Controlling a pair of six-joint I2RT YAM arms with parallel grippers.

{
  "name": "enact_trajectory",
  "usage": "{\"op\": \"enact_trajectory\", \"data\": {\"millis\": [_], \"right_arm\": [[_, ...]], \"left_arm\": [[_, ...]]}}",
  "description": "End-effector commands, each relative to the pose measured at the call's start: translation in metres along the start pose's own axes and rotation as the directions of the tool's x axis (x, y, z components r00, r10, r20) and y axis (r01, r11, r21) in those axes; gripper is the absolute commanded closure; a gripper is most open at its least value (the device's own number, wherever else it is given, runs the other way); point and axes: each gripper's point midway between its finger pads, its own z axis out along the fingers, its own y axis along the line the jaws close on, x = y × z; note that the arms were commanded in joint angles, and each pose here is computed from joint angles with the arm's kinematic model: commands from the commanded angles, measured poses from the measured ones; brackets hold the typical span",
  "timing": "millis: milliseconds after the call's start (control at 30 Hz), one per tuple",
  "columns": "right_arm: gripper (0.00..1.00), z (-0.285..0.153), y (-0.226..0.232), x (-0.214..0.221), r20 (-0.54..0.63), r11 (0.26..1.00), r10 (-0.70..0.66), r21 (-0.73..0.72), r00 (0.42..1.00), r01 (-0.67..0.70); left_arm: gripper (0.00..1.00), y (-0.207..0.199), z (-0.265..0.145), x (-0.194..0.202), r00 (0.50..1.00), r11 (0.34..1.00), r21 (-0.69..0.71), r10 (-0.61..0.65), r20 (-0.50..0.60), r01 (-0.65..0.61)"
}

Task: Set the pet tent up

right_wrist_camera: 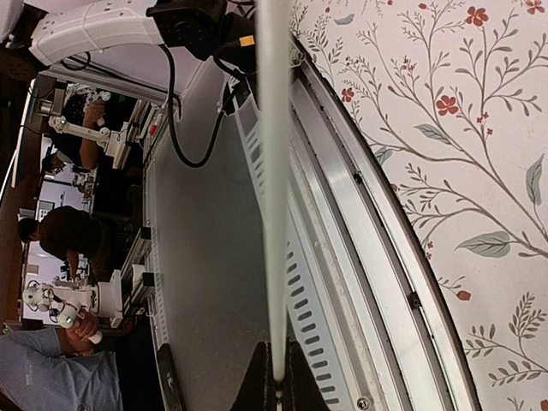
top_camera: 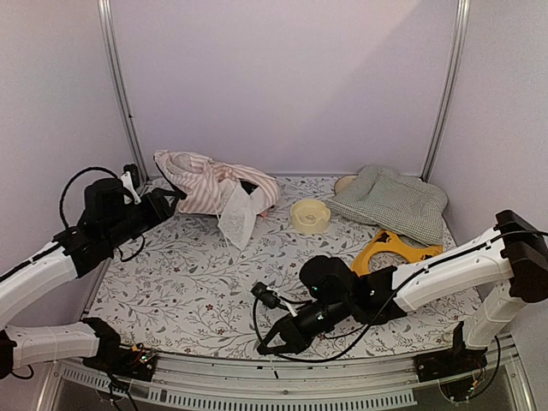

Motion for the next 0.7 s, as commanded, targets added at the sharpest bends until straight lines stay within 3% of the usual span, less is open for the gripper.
{"op": "enact_trajectory", "data": {"millis": [0, 300, 533, 667], "right_arm": [[1.0, -0.016, 0.012, -0.033, 0.108, 1.0, -0.015, -0.015, 0.994, 0.016], [1.0, -0.023, 0.009, -0.035, 0.114, 1.0, -0.007, -0.02, 0.993, 0.009], [1.0, -0.026, 0.01, -0.036, 0.11, 0.999, -0.019, -0.033, 0.994, 0.023], [1.0, -0.028, 0.009, -0.035, 0.108, 0.999, -0.021, -0.029, 0.994, 0.024]], "left_arm": [[0.35, 0.069, 0.008, -0.003, 0.998, 0.978, -0.201, 0.059, -0.01, -0.06], [0.38, 0.1, 0.036, -0.009, 0.98, 0.971, -0.178, 0.179, 0.087, -0.162], [0.45, 0.091, 0.056, -0.011, 0.9, 0.919, -0.105, 0.394, 0.187, -0.38], [0.5, 0.085, 0.075, -0.005, 0.849, 0.865, -0.067, 0.502, 0.168, -0.498]]}}
